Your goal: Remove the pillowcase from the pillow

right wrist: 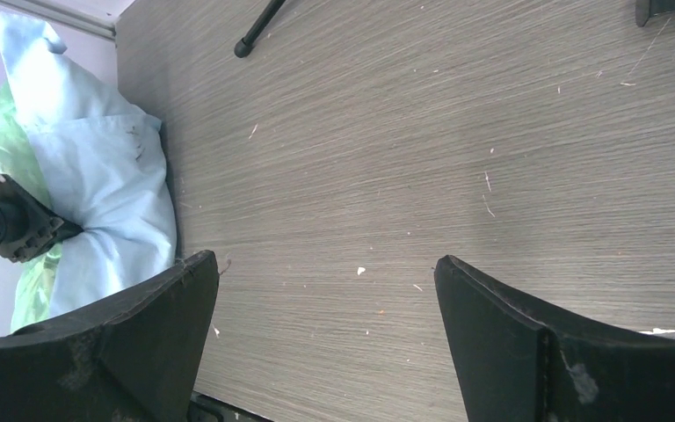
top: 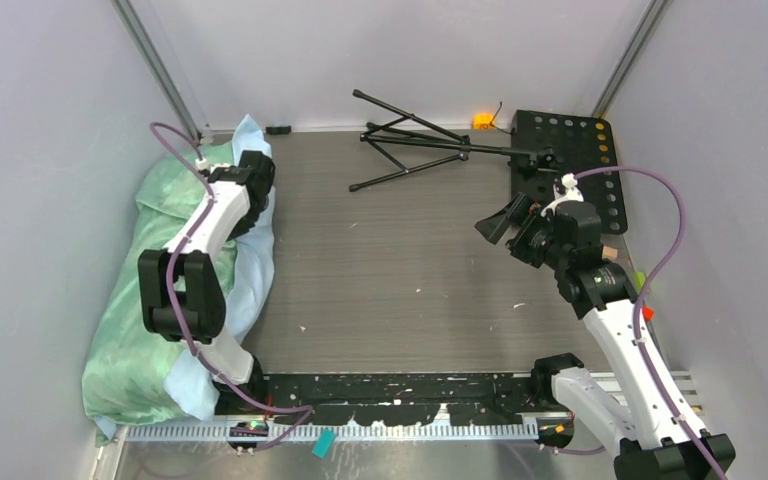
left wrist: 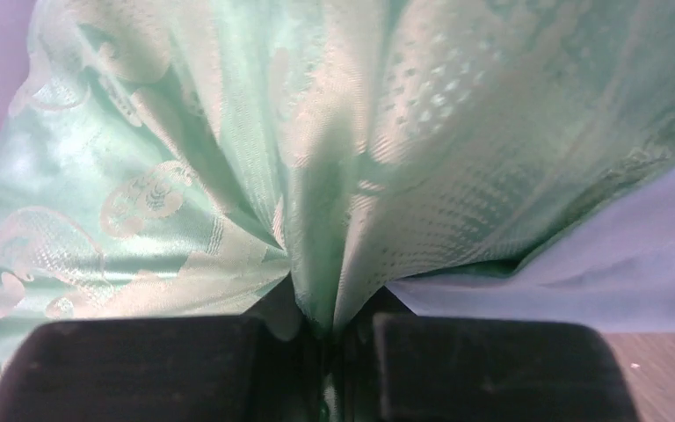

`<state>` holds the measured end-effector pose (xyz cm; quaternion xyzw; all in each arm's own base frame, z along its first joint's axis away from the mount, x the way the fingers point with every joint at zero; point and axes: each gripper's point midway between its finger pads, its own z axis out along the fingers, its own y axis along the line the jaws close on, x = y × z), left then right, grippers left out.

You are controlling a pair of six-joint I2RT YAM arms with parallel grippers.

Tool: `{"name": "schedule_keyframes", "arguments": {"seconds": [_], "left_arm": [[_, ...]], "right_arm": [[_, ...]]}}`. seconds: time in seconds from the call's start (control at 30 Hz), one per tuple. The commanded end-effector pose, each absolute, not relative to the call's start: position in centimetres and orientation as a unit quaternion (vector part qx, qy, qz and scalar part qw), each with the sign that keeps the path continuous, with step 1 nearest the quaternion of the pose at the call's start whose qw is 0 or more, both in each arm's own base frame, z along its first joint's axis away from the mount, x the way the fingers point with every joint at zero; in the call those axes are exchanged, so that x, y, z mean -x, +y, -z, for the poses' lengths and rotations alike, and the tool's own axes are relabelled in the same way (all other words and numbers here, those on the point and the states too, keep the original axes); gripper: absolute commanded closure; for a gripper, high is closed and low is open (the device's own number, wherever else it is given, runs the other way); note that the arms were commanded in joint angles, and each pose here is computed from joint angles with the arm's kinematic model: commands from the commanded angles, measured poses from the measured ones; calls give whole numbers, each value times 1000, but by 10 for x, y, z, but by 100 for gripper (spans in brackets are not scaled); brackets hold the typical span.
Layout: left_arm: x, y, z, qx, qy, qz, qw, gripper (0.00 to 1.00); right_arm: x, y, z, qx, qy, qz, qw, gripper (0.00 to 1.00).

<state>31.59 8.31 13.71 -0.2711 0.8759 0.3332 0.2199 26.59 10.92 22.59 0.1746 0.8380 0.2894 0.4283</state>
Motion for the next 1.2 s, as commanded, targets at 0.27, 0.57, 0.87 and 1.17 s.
{"name": "schedule_keyframes", "arguments": {"seconds": [0.27,0.57,0.87,1.17], "left_arm": [[-342,5,-277,244,861,-35,444,100],[-319,-82,-387,115,810,227,528,100],[-277,-157,-479,-12,740,425,521,100],[-281,-175,-486,-21,731,477,487,100]], "right_arm": [[-266,112,-247,-168,822,-306,450,3],[-262,113,-256,-164,815,-314,459,4],[-261,112,-263,-164,809,-316,467,4],[-259,107,-264,-173,807,-307,473,4]]}}
